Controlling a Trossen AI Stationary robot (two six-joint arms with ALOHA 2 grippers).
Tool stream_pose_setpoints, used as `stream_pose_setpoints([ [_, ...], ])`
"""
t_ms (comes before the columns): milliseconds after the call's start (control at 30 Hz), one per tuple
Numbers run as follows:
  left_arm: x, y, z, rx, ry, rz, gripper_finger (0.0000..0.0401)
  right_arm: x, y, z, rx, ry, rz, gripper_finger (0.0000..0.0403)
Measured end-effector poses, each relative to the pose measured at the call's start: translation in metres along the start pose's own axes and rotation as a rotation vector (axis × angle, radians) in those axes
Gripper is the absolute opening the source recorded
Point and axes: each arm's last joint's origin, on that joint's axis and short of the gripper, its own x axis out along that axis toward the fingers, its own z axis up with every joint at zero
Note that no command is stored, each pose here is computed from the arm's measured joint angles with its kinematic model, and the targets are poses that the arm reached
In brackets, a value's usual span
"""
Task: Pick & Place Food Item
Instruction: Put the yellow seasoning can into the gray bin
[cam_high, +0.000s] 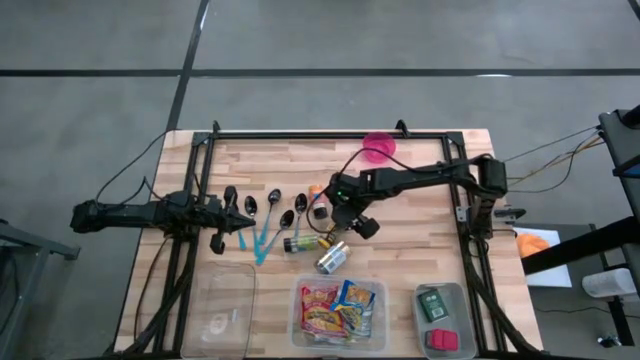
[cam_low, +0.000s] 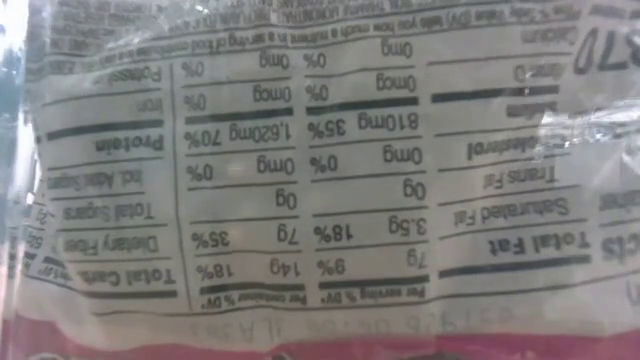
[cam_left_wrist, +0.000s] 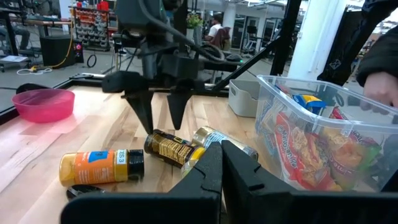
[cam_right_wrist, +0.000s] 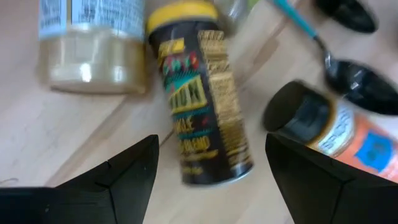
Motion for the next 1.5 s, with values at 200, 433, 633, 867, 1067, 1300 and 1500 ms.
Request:
stream_pose_setpoints([
  [200,0.000,0.000,-0.001,-0.001,0.006,0.000,0.0000,0.007,0.000,-0.005,-0.004,-0.019,0.001,0.0293],
  [433,0.001,0.000,-0.001,-0.001,0.012,0.001,0.0000,0.015,0.000,-0.011,0.010,-0.013,0.025,0.0293],
  [633,0.001,0.000,-0.001,-0.002,0.013,0.002,0.0000,0.032,0.001,-0.015,0.047,-0.018,0.086,0.0293],
  [867,0.001,0.000,-0.002,-0.002,0.021,0.002,0.0000,0.033,0.001,-0.015,0.054,-0.017,0.087,0.0293],
  [1067,0.001,0.000,-0.002,-0.002,0.020,0.002,0.0000,0.032,0.001,-0.015,0.062,-0.016,0.086,0.0266],
  [1300,0.001,0.000,-0.002,-0.002,0.020,0.002,0.0000,0.032,0.001,-0.015,0.090,-0.014,0.087,0.0201],
  [1500,0.001,0.000,-0.002,-0.002,0.020,0.002,0.0000,0.032,0.001,-0.015,0.097,-0.010,0.091,0.0223],
])
